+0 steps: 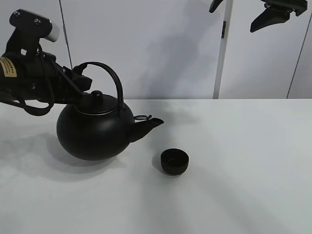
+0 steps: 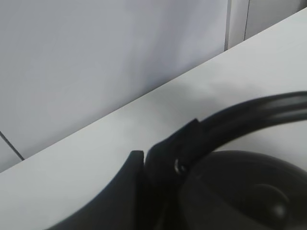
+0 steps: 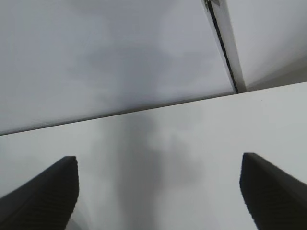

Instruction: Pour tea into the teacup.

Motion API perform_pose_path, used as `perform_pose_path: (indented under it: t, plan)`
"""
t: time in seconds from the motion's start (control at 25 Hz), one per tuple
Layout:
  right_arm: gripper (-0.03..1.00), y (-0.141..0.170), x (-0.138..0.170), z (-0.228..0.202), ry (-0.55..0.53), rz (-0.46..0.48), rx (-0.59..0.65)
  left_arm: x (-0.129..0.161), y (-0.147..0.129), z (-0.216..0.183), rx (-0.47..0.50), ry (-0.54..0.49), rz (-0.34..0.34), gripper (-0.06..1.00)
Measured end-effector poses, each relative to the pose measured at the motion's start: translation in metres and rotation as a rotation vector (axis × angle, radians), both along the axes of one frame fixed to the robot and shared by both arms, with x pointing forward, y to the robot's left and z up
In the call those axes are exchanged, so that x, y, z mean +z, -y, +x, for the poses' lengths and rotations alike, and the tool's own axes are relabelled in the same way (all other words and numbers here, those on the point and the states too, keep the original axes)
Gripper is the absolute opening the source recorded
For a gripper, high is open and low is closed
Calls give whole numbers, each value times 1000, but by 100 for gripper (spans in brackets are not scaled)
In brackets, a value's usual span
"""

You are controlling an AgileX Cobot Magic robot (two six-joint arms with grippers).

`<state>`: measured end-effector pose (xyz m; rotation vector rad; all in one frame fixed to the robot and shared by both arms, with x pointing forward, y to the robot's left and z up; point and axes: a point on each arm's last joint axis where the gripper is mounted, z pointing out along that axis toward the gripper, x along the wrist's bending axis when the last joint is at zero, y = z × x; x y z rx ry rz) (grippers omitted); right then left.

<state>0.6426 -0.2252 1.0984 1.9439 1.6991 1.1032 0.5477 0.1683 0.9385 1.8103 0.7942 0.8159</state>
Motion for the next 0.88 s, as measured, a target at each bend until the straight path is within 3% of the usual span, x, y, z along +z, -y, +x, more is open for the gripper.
perform_pose_path:
  t: [0.44,0.88]
  plan:
    - [63,0,0,0,0,0,0,2,7,2,-30,-4,64,10]
    - [63,0,0,0,1,0,0,3,6,5,-5,-3,52,10]
